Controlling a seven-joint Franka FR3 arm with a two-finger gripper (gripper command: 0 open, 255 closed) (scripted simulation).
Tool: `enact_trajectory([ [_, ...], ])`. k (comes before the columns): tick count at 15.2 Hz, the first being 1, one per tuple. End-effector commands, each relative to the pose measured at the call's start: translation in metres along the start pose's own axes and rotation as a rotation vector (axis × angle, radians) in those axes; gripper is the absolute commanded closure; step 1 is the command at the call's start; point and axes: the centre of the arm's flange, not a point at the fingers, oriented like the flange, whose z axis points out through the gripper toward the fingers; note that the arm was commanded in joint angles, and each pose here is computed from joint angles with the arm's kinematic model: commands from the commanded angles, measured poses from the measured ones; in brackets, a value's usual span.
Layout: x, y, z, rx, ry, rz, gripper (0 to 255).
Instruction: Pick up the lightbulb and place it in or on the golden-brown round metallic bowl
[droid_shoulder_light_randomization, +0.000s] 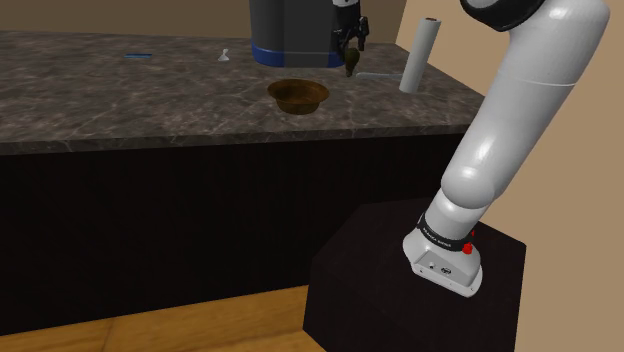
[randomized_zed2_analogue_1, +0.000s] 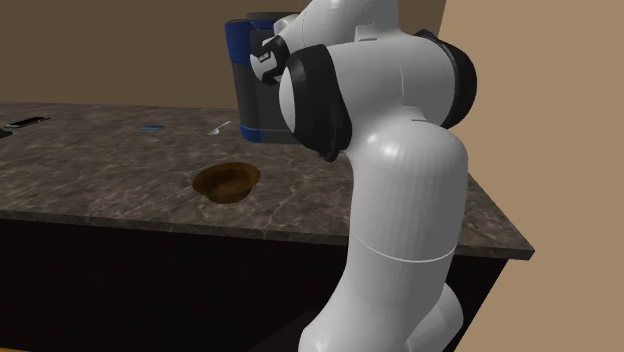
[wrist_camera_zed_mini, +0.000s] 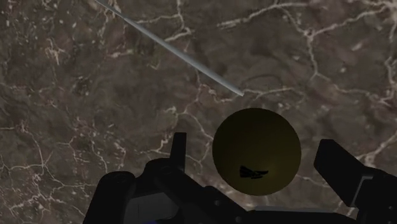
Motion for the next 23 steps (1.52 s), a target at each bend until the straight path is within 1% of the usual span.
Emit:
enact_trajectory([
  [1, 0.003, -0.001, 0.010, 0.001, -0.020, -0.003, 0],
  [2, 0.003, -0.001, 0.010, 0.001, -0.020, -0.003, 0],
  [3, 0.003, -0.001, 0.009, 0.001, -0.019, -0.002, 255],
  [12, 0.003, -0.001, 0.010, 0.001, -0.020, -0.003, 255],
  [23, -0.002, 0.015, -0.046, 0.001, -0.020, -0.003, 255],
])
